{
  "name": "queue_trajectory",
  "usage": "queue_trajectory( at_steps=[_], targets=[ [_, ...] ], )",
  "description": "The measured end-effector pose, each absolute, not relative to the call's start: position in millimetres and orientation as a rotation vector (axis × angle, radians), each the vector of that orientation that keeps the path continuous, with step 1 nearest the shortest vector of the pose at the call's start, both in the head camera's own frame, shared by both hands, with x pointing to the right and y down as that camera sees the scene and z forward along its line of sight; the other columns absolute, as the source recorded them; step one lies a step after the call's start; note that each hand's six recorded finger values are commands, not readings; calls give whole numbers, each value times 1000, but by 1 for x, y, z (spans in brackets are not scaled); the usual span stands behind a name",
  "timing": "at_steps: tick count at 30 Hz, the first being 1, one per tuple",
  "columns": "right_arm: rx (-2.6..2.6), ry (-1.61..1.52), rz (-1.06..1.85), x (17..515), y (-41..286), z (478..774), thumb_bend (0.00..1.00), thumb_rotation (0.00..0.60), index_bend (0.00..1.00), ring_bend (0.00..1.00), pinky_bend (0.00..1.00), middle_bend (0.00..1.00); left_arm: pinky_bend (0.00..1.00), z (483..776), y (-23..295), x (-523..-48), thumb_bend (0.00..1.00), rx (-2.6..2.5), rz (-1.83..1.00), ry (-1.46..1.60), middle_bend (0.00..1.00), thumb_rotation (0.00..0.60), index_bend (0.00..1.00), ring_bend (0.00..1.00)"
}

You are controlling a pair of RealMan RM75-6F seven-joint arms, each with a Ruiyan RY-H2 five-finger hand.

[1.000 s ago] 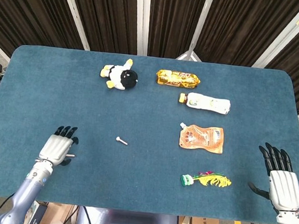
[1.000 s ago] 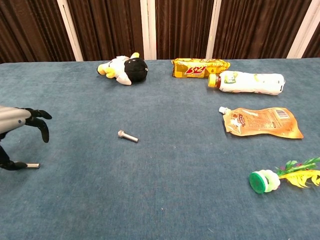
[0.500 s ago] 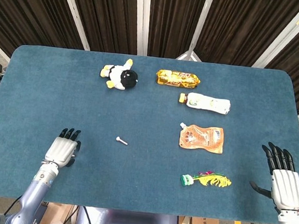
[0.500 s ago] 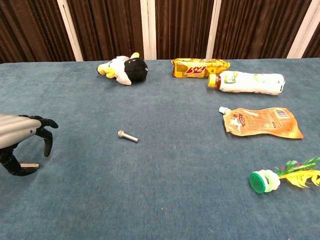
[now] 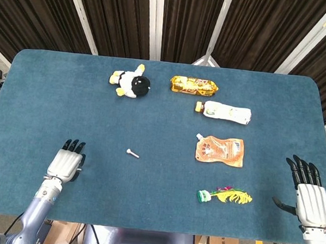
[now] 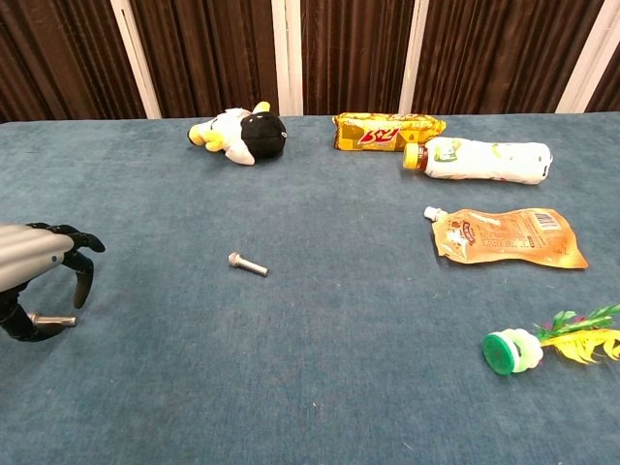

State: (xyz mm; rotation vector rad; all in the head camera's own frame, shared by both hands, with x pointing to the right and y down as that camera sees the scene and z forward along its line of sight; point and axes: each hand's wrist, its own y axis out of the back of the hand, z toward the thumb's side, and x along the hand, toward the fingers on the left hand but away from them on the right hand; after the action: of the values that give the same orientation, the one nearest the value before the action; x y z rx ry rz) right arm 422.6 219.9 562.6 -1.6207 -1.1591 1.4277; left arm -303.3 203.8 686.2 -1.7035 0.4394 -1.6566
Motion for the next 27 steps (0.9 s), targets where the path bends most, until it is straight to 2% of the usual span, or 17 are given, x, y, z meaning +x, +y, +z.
queue_trajectory(
  at_steps=[27],
  targets=[
    [-1624,-1158,1442,423,219,566,115,600,106,62,0,68,0,696,209,-298,521,-1698,-1650,401,101,600,546,0]
  ],
)
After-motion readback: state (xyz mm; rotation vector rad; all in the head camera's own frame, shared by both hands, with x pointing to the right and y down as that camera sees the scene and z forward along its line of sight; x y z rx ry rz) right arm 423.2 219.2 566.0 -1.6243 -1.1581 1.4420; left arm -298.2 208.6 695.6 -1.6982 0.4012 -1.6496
